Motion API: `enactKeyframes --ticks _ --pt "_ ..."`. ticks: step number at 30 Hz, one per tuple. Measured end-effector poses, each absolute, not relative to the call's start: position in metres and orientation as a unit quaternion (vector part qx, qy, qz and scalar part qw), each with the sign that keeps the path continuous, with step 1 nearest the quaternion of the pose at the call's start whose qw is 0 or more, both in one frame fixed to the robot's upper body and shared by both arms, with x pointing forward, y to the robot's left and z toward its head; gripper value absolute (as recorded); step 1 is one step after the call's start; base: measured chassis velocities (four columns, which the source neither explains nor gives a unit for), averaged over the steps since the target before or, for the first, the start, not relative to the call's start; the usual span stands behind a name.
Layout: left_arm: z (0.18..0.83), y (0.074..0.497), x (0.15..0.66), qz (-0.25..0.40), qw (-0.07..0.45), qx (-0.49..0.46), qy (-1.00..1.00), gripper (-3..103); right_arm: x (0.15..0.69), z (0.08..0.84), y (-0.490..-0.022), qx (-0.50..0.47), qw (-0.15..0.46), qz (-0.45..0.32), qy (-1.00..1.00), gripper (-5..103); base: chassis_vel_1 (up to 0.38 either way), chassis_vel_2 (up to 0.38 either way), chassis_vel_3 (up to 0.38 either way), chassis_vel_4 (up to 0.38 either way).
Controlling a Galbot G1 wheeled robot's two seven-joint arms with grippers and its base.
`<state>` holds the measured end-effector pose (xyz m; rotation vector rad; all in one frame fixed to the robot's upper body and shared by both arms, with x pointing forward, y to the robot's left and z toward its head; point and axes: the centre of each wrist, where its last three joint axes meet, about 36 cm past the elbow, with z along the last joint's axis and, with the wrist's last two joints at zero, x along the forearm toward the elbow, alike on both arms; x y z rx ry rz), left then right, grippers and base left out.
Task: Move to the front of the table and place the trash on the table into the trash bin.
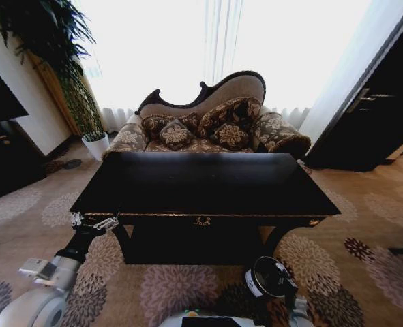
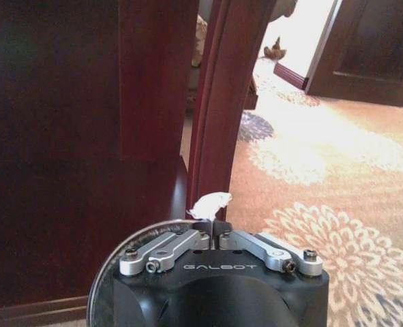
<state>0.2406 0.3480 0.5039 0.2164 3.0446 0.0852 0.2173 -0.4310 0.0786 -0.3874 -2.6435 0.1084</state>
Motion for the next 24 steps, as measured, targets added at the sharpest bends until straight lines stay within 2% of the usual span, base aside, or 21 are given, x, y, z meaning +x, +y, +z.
enactKeyframes --ticks 1,4,6,10,13,14,16,17,19,20,22,23,24 --pt "0.504 0.348 0.241 0.028 0.044 0.071 0.996 100 0.217 0.078 -0.431 -0.141 0.234 0.039 -0.961 6 0.0 0.0 0.0 0.0" --pt "0.504 0.348 0.241 0.028 0.044 0.071 0.996 100 0.219 0.078 -0.433 -0.142 0.237 0.037 -0.96 22 0.0 0.0 0.0 0.0" --pt "0.504 0.348 0.241 0.028 0.044 0.071 0.996 100 0.22 0.079 -0.433 -0.144 0.238 0.035 -0.96 22 0.0 0.0 0.0 0.0" --pt "0.504 0.348 0.241 0.028 0.044 0.071 0.996 100 0.222 0.08 -0.432 -0.149 0.238 0.028 -0.959 43 0.0 0.0 0.0 0.0" --pt "0.504 0.348 0.241 0.028 0.044 0.071 0.996 100 0.221 0.08 -0.429 -0.147 0.237 0.025 -0.96 48 0.0 0.0 0.0 0.0" --pt "0.504 0.348 0.241 0.028 0.044 0.071 0.996 100 0.219 0.08 -0.424 -0.145 0.235 0.022 -0.961 59 0.0 0.0 0.0 0.0" --pt "0.504 0.348 0.241 0.028 0.044 0.071 0.996 100 0.218 0.081 -0.421 -0.143 0.234 0.02 -0.961 59 0.0 0.0 0.0 0.0" --pt "0.504 0.348 0.241 0.028 0.044 0.071 0.996 100 0.216 0.082 -0.418 -0.141 0.231 0.017 -0.962 65 0.0 0.0 0.0 0.0" --pt "0.504 0.348 0.241 0.028 0.044 0.071 0.996 100 0.208 0.087 -0.402 -0.125 0.213 0.001 -0.969 76 0.0 0.0 0.0 0.0" --pt "0.504 0.348 0.241 0.028 0.044 0.071 0.996 100 0.208 0.087 -0.402 -0.125 0.213 0.001 -0.969 76 0.0 0.0 0.0 0.0" --pt "0.504 0.348 0.241 0.028 0.044 0.071 0.996 100 0.198 0.093 -0.389 -0.102 0.189 -0.009 -0.977 86 0.0 0.0 0.0 0.0" --pt "0.504 0.348 0.241 0.028 0.044 0.071 0.996 100 0.192 0.095 -0.386 -0.088 0.174 -0.005 -0.981 86 0.0 0.0 0.0 0.0" --pt "0.504 0.348 0.241 0.028 0.044 0.071 0.996 100 0.185 0.097 -0.384 -0.075 0.161 0.002 -0.984 91 0.0 0.0 0.0 0.0"
